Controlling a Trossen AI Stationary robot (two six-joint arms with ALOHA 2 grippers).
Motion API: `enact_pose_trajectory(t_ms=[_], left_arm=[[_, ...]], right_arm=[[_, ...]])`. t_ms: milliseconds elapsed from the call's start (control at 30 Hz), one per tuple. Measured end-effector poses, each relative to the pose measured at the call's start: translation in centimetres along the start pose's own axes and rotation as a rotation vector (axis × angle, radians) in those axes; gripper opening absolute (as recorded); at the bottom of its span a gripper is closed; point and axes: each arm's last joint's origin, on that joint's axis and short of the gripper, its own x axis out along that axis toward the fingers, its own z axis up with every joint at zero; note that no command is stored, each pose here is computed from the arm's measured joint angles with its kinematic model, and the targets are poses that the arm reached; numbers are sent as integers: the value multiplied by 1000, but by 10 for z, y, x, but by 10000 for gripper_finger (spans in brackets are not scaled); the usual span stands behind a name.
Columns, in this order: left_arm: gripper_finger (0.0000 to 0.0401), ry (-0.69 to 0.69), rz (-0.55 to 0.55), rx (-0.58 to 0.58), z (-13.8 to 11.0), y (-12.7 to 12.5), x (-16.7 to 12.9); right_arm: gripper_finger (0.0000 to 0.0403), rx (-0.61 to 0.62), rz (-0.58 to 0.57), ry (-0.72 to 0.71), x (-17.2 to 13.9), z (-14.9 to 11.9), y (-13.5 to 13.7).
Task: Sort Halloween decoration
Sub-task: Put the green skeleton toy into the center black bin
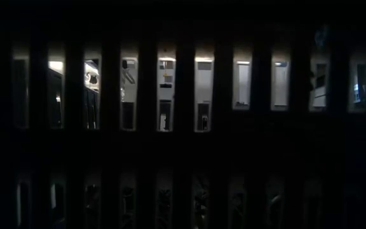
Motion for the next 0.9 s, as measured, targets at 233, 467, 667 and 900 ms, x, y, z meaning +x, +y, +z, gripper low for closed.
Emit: enact_pose_trajectory(t_ms=[233,467,667,900], left_arm=[[176,-3,-4,0,0,0,0],[176,-3,-4,0,0,0,0],[176,-4,-4,0,0,0,0],[176,-4,-5,0,0,0,0]], right_arm=[[133,-45,-8,83,15,-18,-4],[133,-76,277,98,57,-28,10],[133,-92,408,209,112,-37,22],[133,-126,433,420,167,-40,33]])
